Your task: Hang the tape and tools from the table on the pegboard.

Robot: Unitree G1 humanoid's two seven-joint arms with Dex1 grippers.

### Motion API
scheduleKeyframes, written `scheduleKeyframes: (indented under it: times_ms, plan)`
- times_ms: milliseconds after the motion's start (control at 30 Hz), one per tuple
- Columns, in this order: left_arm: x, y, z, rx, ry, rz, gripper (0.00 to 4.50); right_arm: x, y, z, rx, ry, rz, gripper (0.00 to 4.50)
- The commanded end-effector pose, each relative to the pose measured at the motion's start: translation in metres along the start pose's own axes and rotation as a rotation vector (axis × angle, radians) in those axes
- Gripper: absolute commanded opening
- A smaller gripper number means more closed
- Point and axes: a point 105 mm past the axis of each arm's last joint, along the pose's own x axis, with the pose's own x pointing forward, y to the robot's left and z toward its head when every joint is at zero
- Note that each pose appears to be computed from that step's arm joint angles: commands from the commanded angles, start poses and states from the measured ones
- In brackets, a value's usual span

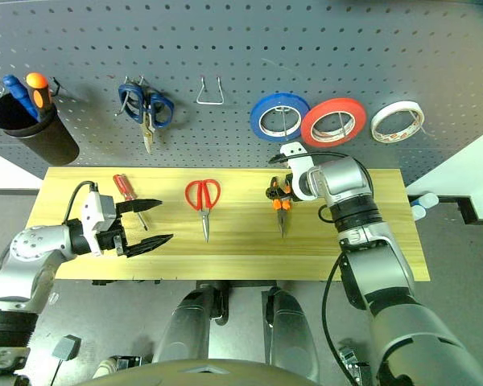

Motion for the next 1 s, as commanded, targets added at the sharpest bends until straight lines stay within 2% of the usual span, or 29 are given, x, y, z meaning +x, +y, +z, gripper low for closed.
scheduleKeyframes:
  times_ms: [33,200,367,500,633,1000]
  plan:
    - [0.001,-0.001,0.003,0.033,-0.009,-0.019,4.50,0.001,-0.004,0.001,0.041,-0.012,-0.021,4.49]
    - [0.002,-0.002,0.002,0.037,-0.004,-0.030,4.50,0.007,-0.004,-0.008,0.062,0.006,-0.038,4.49]
    - [0.003,-0.001,0.002,0.038,-0.001,-0.038,4.50,0.000,-0.013,0.000,0.037,-0.045,-0.083,4.49]
    - [0.008,-0.002,0.003,0.036,-0.008,-0.047,4.50,0.000,-0.017,-0.005,0.064,-0.032,-0.080,4.49]
    - [0.010,0.001,0.006,0.047,-0.011,-0.044,4.50,0.009,-0.006,-0.010,0.100,-0.021,-0.042,4.49]
    - [-0.012,-0.002,0.002,0.055,0.027,0.023,4.50,0.035,0.008,-0.014,0.146,0.022,-0.031,4.49]
